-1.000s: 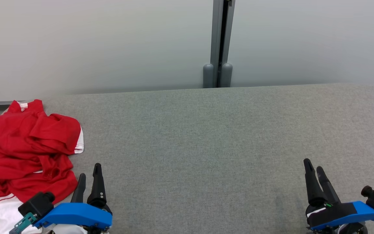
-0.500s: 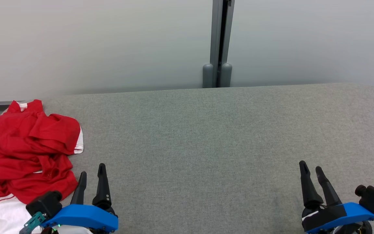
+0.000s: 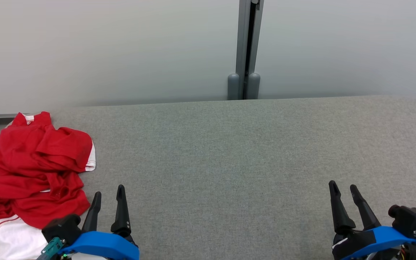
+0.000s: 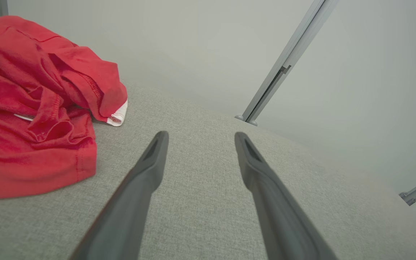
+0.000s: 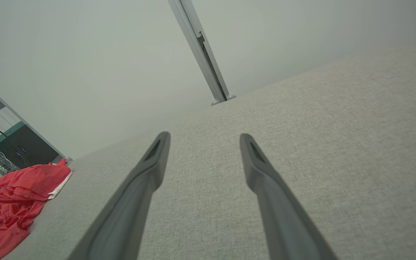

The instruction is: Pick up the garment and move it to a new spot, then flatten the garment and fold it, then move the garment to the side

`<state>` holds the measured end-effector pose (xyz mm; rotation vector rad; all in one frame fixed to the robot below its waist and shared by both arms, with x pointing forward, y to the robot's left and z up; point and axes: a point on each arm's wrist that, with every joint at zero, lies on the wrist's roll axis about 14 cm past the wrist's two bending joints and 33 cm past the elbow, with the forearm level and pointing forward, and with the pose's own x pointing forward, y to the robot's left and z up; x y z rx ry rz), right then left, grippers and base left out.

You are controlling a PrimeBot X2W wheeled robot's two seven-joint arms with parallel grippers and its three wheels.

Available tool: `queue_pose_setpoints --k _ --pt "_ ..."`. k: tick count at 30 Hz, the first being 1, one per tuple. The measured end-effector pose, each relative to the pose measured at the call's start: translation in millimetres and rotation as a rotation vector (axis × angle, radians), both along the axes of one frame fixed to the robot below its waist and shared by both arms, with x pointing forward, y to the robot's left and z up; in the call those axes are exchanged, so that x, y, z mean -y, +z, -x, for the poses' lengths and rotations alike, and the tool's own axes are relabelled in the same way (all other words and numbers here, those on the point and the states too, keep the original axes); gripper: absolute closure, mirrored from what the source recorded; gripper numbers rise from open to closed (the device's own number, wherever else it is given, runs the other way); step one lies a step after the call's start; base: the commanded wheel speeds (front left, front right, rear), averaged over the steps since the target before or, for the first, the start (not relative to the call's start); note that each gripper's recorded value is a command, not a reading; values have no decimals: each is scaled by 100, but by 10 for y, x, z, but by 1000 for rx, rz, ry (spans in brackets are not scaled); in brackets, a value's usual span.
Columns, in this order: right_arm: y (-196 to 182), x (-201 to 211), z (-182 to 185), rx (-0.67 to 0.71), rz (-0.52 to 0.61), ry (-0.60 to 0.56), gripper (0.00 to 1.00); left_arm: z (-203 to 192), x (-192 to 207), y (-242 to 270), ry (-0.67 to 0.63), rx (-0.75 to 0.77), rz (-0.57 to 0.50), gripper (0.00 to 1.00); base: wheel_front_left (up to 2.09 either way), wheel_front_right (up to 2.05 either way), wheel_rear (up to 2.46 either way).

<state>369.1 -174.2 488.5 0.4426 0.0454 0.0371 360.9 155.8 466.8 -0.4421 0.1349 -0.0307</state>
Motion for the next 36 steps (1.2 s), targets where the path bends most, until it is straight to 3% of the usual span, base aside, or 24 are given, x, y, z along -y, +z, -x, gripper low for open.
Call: queue_pose_setpoints --k 36 --pt "102 -25 80 61 270 32 0 61 106 11 -64 54 -241 0 0 0 0"
